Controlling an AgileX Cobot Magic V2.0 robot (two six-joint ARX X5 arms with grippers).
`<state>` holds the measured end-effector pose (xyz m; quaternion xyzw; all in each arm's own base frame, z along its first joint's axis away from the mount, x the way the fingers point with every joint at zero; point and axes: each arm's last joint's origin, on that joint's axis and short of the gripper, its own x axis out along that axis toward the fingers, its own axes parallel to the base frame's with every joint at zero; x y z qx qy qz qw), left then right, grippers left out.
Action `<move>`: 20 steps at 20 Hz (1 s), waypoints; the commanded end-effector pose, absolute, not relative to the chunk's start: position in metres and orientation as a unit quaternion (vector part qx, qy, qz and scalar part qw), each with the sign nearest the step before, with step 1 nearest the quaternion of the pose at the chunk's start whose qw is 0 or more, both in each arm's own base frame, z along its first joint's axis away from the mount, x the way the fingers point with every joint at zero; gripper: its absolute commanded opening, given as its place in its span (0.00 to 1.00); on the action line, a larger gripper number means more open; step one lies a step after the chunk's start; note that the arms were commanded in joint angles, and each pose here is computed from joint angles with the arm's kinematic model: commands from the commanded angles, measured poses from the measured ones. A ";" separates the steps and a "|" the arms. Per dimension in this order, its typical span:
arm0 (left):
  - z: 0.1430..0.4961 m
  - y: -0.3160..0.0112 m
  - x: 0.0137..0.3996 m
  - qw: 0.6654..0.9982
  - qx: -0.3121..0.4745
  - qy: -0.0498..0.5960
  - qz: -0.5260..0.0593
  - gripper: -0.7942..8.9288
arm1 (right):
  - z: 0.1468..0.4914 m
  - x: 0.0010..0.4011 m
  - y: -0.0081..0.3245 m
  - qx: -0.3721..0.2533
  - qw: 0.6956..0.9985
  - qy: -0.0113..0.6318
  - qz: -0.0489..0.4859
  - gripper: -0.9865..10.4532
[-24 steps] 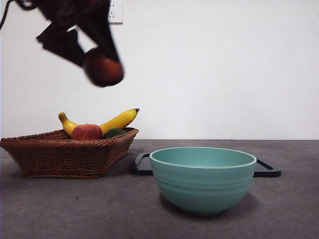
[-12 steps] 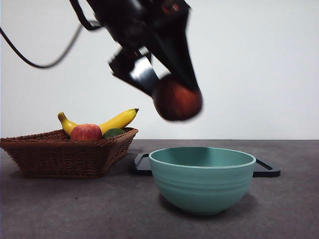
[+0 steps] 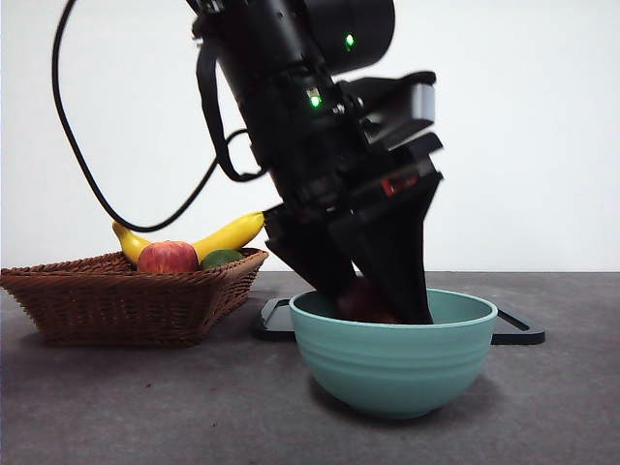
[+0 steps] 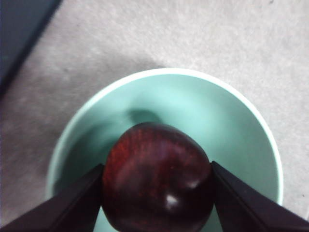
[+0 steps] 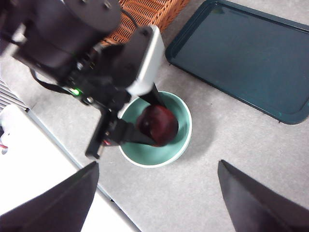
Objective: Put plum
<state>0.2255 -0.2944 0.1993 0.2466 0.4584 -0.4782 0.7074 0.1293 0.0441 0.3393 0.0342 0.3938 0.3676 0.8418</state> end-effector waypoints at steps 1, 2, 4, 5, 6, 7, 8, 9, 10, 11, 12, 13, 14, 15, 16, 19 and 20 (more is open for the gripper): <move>0.191 -0.306 0.224 0.698 0.259 0.456 -0.487 0.36 | 0.345 0.130 0.045 0.036 0.845 0.386 0.369 0.43; 0.188 -0.307 0.223 0.695 0.262 0.459 -0.487 0.37 | 0.345 0.130 0.045 0.036 0.845 0.386 0.369 0.43; 0.187 -0.309 0.221 0.693 0.264 0.459 -0.490 0.37 | 0.345 0.130 0.045 0.036 0.845 0.386 0.369 0.43; 0.187 -0.311 0.219 0.693 0.264 0.456 -0.492 0.38 | 0.345 0.130 0.045 0.036 0.845 0.386 0.369 0.43; 0.187 -0.311 0.219 0.694 0.264 0.454 -0.493 0.40 | 0.345 0.130 0.045 0.036 0.845 0.386 0.369 0.43; 0.188 -0.312 0.219 0.695 0.263 0.451 -0.494 0.45 | 0.345 0.130 0.045 0.036 0.845 0.386 0.369 0.43; 0.188 -0.312 0.219 0.695 0.263 0.451 -0.494 0.48 | 0.345 0.130 0.045 0.036 0.845 0.386 0.369 0.43; 0.189 -0.312 0.219 0.696 0.263 0.451 -0.494 0.51 | 0.345 0.130 0.045 0.036 0.845 0.386 0.369 0.43; 0.189 -0.312 0.219 0.696 0.261 0.451 -0.494 0.51 | 0.345 0.130 0.045 0.036 0.845 0.386 0.369 0.43; 0.190 -0.312 0.219 0.697 0.261 0.450 -0.494 0.51 | 0.345 0.130 0.045 0.036 0.845 0.386 0.369 0.43; 0.192 -0.311 0.219 0.699 0.258 0.450 -0.493 0.51 | 0.345 0.130 0.045 0.036 0.845 0.386 0.369 0.43; 0.194 -0.311 0.219 0.701 0.255 0.448 -0.492 0.51 | 0.345 0.130 0.045 0.036 0.845 0.386 0.369 0.43; 0.197 -0.311 0.219 0.704 0.253 0.446 -0.492 0.51 | 0.345 0.130 0.045 0.036 0.845 0.386 0.369 0.43; 0.203 -0.310 0.218 0.708 0.250 0.439 -0.494 0.50 | 0.345 0.130 0.045 0.036 0.845 0.386 0.369 0.43; 0.209 -0.309 0.218 0.712 0.248 0.432 -0.495 0.50 | 0.345 0.130 0.045 0.036 0.845 0.386 0.369 0.43; 0.237 -0.302 0.218 0.732 0.234 0.400 -0.499 0.50 | 0.345 0.130 0.045 0.036 0.845 0.386 0.369 0.43; 0.246 -0.299 0.218 0.740 0.228 0.388 -0.500 0.50 | 0.345 0.130 0.045 0.036 0.845 0.386 0.369 0.43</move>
